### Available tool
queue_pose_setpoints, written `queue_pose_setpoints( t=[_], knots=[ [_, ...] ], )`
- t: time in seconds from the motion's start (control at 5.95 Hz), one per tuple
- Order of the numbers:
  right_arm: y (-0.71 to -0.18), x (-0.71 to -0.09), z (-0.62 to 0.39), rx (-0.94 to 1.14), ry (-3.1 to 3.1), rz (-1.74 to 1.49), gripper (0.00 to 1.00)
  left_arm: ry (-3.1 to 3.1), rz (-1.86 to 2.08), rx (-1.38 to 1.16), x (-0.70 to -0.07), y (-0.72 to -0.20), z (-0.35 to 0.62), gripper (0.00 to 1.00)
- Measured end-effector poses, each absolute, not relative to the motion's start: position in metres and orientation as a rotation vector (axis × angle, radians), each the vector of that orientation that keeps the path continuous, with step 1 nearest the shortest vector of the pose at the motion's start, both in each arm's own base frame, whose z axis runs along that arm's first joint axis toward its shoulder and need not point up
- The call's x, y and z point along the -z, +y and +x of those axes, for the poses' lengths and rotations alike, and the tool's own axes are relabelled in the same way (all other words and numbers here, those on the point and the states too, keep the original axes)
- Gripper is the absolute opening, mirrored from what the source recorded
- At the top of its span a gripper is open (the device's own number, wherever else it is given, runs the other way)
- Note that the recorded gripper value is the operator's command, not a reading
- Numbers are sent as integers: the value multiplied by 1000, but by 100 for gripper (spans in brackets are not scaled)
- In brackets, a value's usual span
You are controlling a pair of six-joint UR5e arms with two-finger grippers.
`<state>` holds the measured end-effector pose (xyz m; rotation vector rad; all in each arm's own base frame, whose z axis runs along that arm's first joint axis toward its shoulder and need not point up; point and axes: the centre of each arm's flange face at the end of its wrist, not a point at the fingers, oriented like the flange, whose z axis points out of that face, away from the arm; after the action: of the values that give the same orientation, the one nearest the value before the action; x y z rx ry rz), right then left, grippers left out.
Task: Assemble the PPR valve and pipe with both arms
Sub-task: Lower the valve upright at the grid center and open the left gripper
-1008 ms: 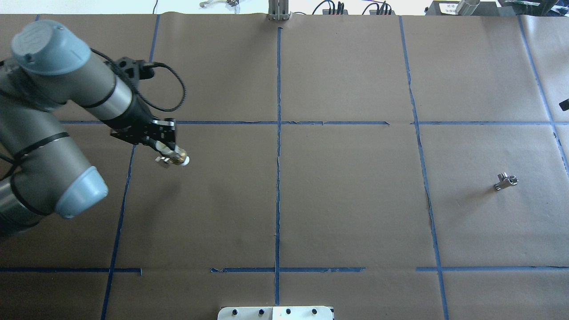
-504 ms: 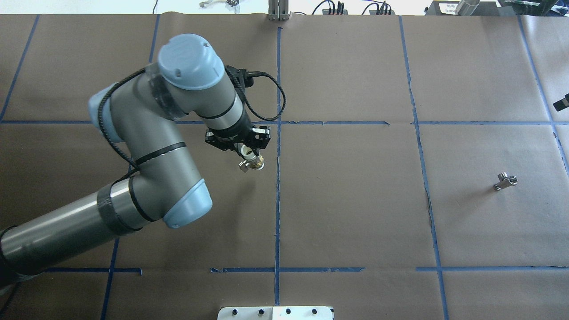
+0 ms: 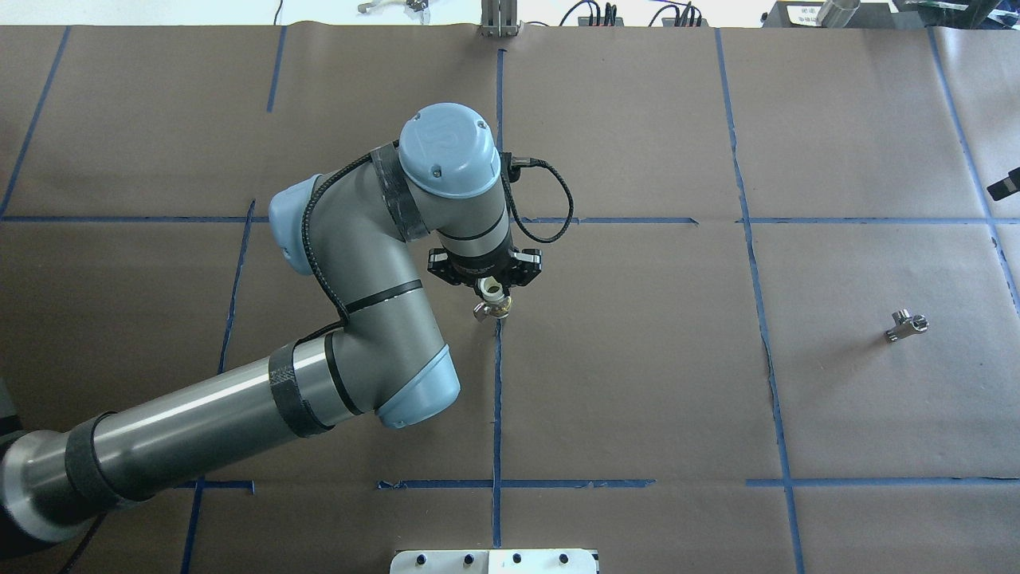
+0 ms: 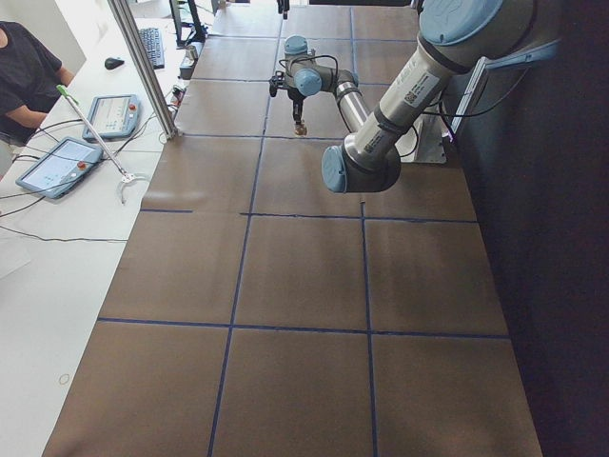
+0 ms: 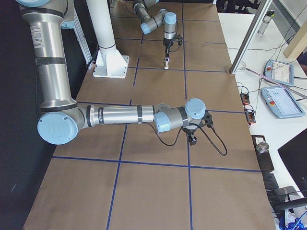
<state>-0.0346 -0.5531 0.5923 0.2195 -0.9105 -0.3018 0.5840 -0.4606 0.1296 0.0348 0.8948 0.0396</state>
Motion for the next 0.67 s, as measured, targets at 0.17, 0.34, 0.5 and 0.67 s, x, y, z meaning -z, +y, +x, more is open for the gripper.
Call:
queue_pose_setpoints(
  t=[0.17,0.34,0.5,0.67],
  knots=[
    [-553,-592,-35,301,-911,219,100,888,39,-42,-130,-458,589,3],
    [-553,-593,-35,298,-911,217,100,885,38,-46,-131,-455,592,5],
    [-553,-593,-35,292,-913,213,100,881,40,-48,-132,-453,594,6],
    [-553,-593,-35,286,-914,210,100,878,48,-45,-133,-453,594,9]
  ],
)
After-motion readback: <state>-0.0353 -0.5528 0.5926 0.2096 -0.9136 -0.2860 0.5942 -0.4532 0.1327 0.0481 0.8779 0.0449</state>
